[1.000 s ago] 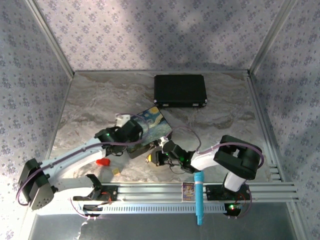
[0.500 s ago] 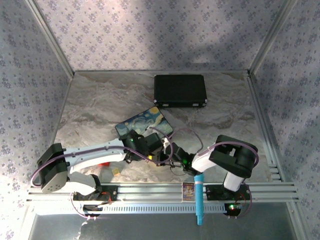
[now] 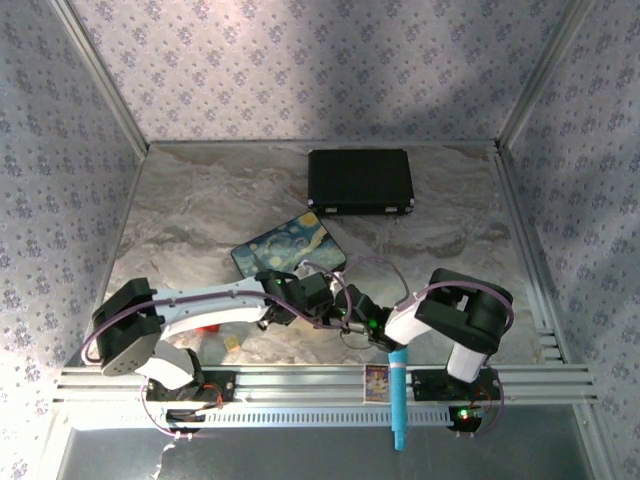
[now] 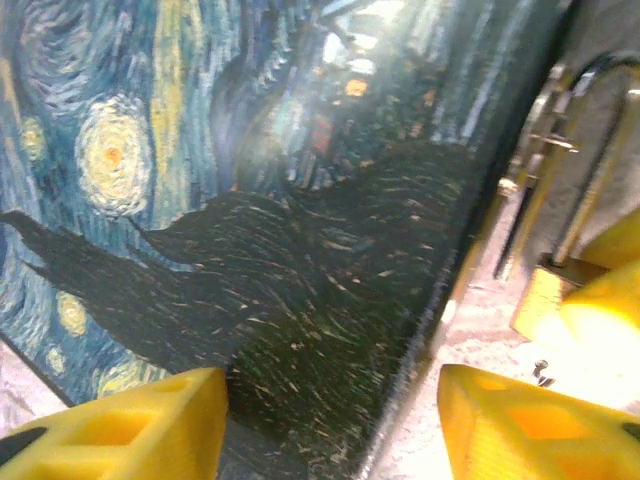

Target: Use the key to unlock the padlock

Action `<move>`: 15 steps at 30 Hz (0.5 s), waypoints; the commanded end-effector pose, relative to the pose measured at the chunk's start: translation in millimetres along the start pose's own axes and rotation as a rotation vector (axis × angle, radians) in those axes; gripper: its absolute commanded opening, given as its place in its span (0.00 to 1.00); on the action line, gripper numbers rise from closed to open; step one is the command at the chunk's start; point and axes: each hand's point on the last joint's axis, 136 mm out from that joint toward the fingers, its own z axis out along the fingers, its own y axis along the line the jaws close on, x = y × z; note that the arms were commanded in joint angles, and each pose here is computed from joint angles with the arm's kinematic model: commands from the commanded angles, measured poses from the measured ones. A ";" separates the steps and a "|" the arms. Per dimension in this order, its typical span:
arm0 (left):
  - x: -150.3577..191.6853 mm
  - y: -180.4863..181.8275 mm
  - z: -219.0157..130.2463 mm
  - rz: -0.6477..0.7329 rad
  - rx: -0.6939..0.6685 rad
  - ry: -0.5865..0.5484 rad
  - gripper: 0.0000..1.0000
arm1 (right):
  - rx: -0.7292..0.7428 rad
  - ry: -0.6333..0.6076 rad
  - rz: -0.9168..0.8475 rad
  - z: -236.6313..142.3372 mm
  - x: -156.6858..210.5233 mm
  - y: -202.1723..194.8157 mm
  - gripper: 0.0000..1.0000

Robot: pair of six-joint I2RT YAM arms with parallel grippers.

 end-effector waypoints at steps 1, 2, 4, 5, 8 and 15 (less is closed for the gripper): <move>19.6 -9.7 12.1 0.023 0.025 0.110 0.49 | -0.042 -0.053 0.033 -2.6 -15.0 6.4 0.02; 20.4 -9.7 13.5 0.022 0.022 0.114 0.48 | -0.036 -0.053 0.032 -3.1 -16.6 5.8 0.02; 21.2 -7.7 13.4 0.014 0.012 0.119 0.48 | -0.031 -0.061 0.030 -5.0 -21.7 6.0 0.01; 21.1 -7.4 12.5 0.008 0.015 0.119 0.48 | -0.028 -0.060 0.030 -6.3 -23.0 5.4 0.01; 21.2 -6.5 9.4 0.004 0.021 0.114 0.47 | -0.011 -0.058 0.037 -11.1 -28.9 -0.5 0.01; 22.7 -9.2 9.3 0.003 0.038 0.113 0.44 | -0.022 -0.052 0.062 -17.3 -40.0 -3.0 0.01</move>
